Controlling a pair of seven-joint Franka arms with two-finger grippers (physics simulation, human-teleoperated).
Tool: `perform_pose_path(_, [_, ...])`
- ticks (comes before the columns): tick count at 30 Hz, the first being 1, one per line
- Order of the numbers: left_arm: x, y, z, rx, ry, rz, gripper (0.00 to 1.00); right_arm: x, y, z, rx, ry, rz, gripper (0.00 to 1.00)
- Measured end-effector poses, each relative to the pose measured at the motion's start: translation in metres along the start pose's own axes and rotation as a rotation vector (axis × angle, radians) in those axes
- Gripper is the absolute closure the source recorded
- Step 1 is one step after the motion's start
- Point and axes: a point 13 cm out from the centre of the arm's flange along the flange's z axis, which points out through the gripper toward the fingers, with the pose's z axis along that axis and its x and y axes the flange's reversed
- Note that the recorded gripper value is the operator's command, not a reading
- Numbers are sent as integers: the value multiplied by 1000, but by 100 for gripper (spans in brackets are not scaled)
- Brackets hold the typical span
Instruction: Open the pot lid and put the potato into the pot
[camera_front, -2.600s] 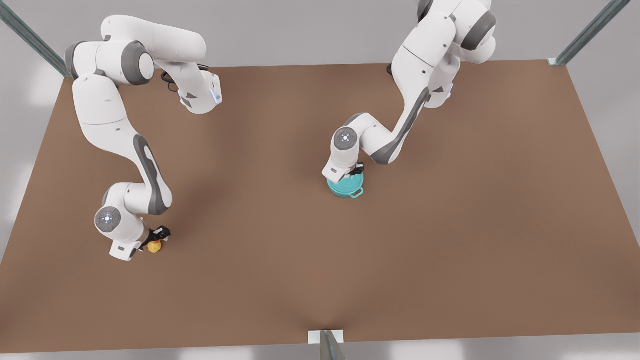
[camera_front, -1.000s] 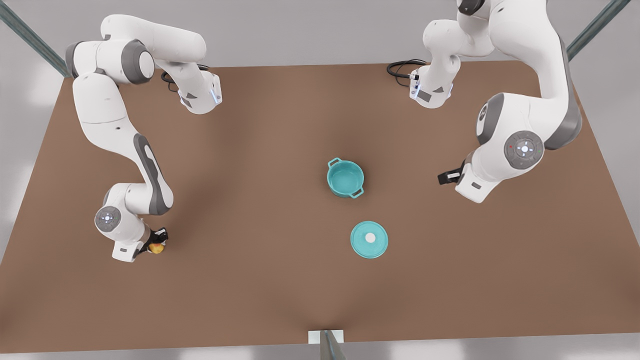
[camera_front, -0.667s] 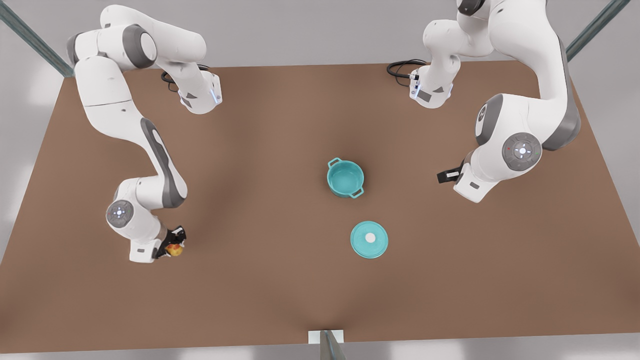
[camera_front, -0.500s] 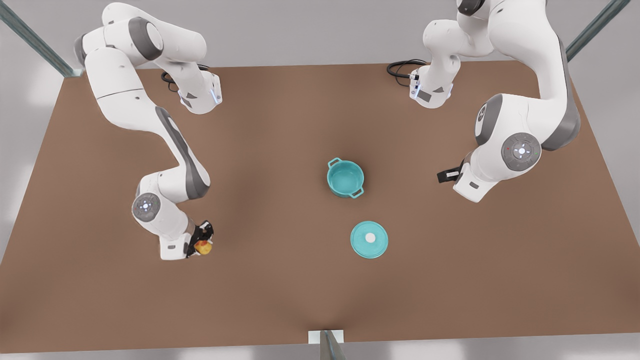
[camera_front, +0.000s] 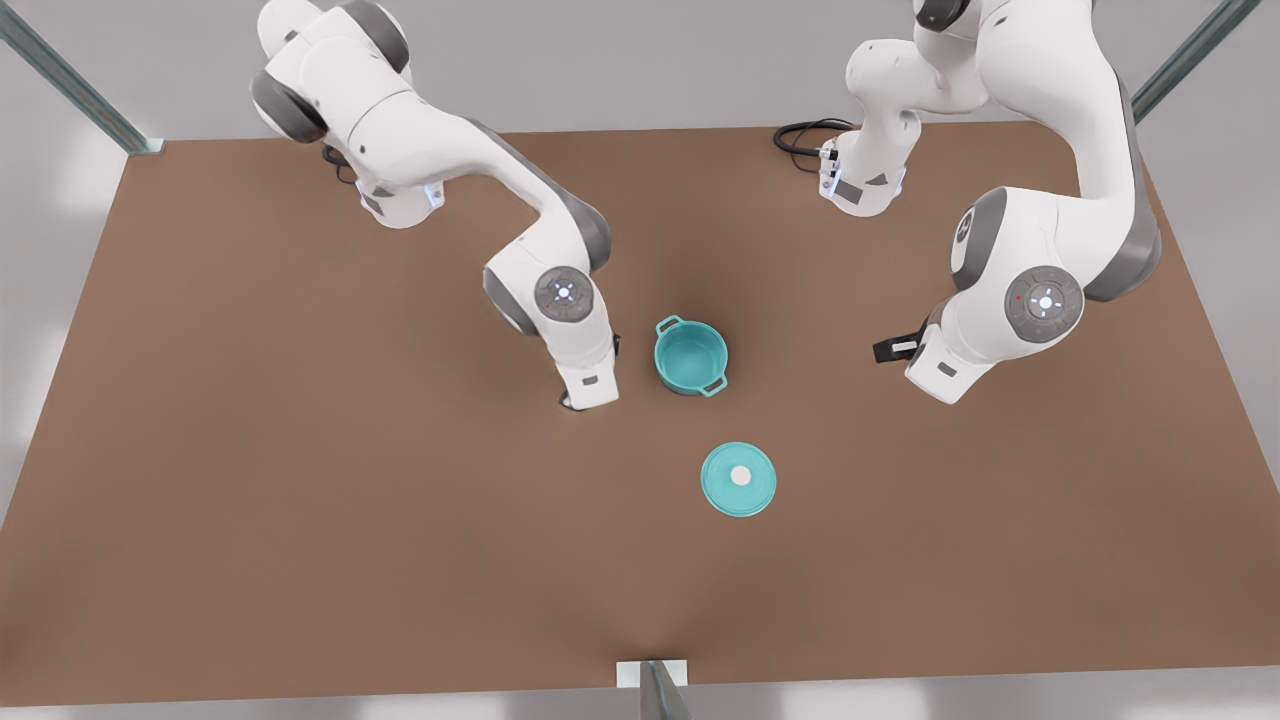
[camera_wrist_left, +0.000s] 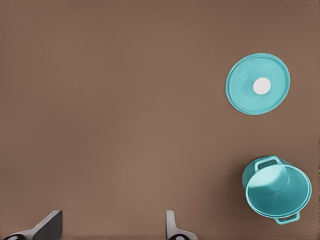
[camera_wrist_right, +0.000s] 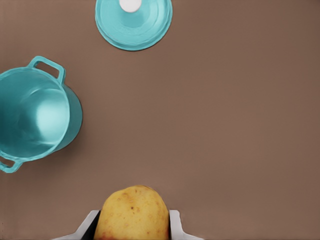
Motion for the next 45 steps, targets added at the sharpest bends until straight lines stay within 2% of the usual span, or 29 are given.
perform_pose_path(6, [-1,-3,6,-12,8,-4,0,-33,88,20,-40,18,21,47])
perform_pose_path(11, [2,-18,11,-43,5,-2,0,-56,125,70,-76,12,90,47])
perform_pose_path(15, [8,-51,23,-110,-11,6,0,-88,128,84,-97,-71,171,47])
perform_pose_path(19, [-12,-7,7,4,6,-119,0,-108,129,91,-111,-143,237,47])
perform_pose_path(24, [-11,-10,4,42,17,-144,0,-125,160,104,-133,-191,266,47])
perform_pose_path(33, [-12,3,-3,66,17,-166,0,-112,176,117,-135,-152,330,46])
perform_pose_path(34, [-12,4,-3,68,17,-167,0,-111,176,117,-135,-149,337,44])
perform_pose_path(35, [-12,4,-3,70,18,-167,0,-111,176,118,-134,-146,344,0])
perform_pose_path(41, [-12,3,-4,74,20,-163,0,-109,159,104,-120,-149,397,0])
perform_pose_path(43, [-11,1,-4,71,19,-156,0,-93,45,35,-73,-192,521,0])
perform_pose_path(45, [-11,1,-3,66,17,-154,0,-22,-108,-37,-9,-196,695,0])
